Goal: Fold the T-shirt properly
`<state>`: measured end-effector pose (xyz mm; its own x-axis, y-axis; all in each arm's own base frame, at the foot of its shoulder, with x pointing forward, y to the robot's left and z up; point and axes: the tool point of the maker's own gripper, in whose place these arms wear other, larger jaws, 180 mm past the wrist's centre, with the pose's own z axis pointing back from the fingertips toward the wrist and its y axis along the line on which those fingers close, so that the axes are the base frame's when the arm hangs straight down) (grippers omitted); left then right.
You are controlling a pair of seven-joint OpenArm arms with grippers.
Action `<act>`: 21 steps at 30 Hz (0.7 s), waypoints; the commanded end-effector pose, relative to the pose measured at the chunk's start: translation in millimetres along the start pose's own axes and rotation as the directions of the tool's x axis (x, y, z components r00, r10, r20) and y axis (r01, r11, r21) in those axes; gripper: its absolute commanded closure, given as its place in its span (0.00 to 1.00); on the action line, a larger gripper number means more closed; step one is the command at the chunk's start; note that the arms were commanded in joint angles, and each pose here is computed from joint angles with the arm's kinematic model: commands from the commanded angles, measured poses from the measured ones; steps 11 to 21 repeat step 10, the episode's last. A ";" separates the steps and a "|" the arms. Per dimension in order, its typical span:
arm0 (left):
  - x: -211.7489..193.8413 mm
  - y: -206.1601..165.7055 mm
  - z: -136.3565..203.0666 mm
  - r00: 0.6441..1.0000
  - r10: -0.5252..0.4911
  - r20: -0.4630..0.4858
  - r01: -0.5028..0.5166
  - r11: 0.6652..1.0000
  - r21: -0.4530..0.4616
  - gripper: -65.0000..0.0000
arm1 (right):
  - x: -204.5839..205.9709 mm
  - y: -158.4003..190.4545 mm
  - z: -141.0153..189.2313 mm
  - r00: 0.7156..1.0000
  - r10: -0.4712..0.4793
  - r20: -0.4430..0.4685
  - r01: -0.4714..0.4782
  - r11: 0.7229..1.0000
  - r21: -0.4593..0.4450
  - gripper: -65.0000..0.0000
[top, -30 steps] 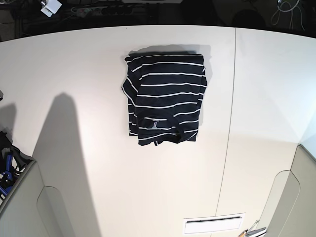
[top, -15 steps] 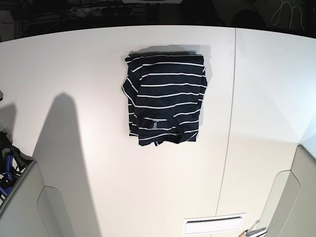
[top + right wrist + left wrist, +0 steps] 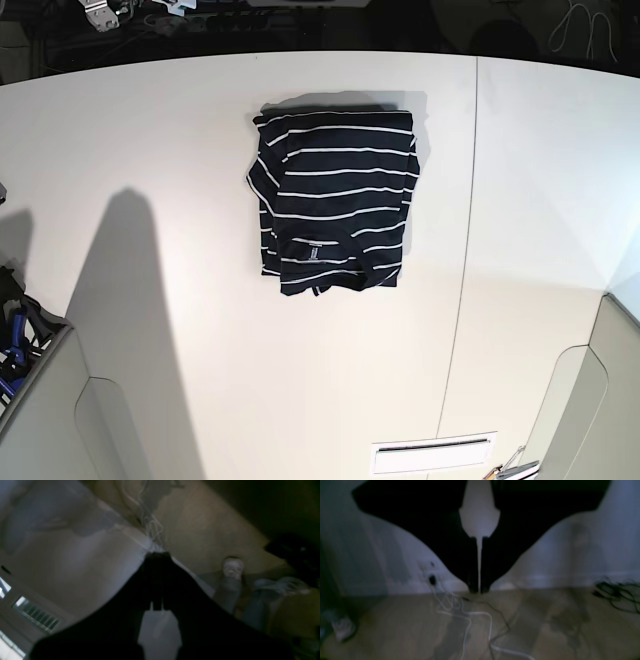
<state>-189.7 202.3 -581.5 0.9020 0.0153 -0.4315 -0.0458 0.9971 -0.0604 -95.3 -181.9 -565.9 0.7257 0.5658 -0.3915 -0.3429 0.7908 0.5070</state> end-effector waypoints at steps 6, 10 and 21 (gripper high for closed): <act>32.2 -37.4 -19.2 0.998 -0.051 -0.042 0.050 0.998 -0.028 0.96 | 22.5 -4.4 8.0 0.999 0.012 0.033 -0.012 1.000 -0.009 1.00; 56.7 -52.9 -21.2 0.997 -0.067 -0.032 0.066 0.997 -0.040 0.96 | 36.8 13.2 1.2 0.998 0.027 0.055 -0.028 0.999 0.022 1.00; 56.7 -52.9 -21.2 0.997 -0.067 -0.032 0.066 0.997 -0.040 0.96 | 36.8 13.2 1.2 0.998 0.027 0.055 -0.028 0.999 0.022 1.00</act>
